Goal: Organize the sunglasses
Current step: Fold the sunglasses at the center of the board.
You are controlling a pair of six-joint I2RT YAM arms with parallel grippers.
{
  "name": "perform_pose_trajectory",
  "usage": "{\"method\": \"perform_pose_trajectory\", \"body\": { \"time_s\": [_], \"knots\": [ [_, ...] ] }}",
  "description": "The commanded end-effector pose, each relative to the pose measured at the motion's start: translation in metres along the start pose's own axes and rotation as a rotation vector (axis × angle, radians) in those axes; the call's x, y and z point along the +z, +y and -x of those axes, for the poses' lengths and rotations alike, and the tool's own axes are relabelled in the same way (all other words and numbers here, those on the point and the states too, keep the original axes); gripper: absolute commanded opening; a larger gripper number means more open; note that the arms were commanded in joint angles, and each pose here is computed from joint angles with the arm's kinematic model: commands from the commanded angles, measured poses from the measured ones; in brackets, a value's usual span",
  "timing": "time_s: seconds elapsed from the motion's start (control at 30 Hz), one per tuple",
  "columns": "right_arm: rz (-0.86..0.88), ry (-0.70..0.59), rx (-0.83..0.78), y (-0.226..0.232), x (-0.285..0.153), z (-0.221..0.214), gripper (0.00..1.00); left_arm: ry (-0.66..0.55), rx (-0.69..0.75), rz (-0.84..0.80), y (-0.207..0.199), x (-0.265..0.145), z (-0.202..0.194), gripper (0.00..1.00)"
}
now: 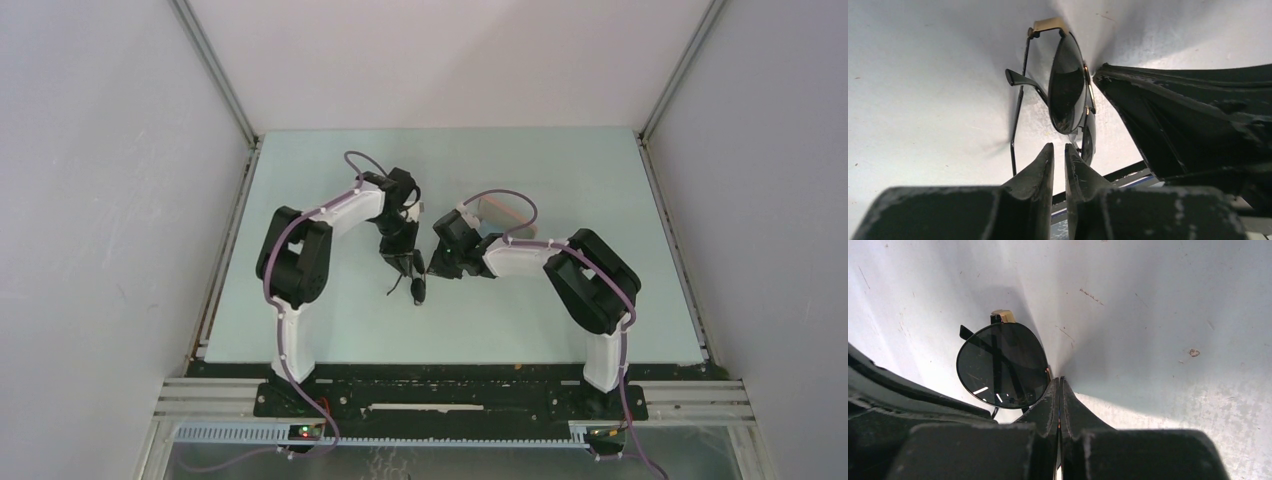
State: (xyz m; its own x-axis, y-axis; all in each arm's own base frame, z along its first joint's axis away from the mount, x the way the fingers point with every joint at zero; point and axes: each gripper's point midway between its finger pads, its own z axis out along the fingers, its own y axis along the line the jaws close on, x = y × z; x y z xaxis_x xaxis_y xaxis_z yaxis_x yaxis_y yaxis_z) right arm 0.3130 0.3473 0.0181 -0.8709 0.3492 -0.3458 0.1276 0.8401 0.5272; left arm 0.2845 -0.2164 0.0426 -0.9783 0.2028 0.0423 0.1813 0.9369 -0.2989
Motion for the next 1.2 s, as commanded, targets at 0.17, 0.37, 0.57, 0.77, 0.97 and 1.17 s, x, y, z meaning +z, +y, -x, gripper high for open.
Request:
{"method": "perform_pose_trajectory", "body": {
  "time_s": [0.17,0.37,0.57,0.77,0.97,1.17],
  "knots": [
    [0.013,-0.057,-0.046,0.014,-0.019,0.016,0.0,-0.141,0.01,-0.012,-0.01,-0.04,0.016,0.19],
    [-0.001,-0.105,-0.101,0.015,-0.041,0.023,0.03,-0.318,-0.087,0.132,0.012,-0.066,0.033,0.38],
    [-0.022,-0.158,-0.126,0.005,-0.071,0.037,0.09,-0.385,-0.128,0.118,0.016,-0.052,0.036,0.75],
    [-0.031,-0.271,-0.138,-0.007,-0.129,0.062,0.17,-0.348,-0.144,0.088,0.009,-0.02,0.029,0.87],
    [-0.033,-0.385,-0.09,-0.033,-0.174,0.085,0.28,-0.372,-0.18,0.14,0.005,0.006,0.033,0.87],
    [-0.038,-0.414,-0.063,-0.047,-0.186,0.093,0.29,-0.351,-0.188,0.171,-0.008,0.023,0.027,0.83]
  ]
}}
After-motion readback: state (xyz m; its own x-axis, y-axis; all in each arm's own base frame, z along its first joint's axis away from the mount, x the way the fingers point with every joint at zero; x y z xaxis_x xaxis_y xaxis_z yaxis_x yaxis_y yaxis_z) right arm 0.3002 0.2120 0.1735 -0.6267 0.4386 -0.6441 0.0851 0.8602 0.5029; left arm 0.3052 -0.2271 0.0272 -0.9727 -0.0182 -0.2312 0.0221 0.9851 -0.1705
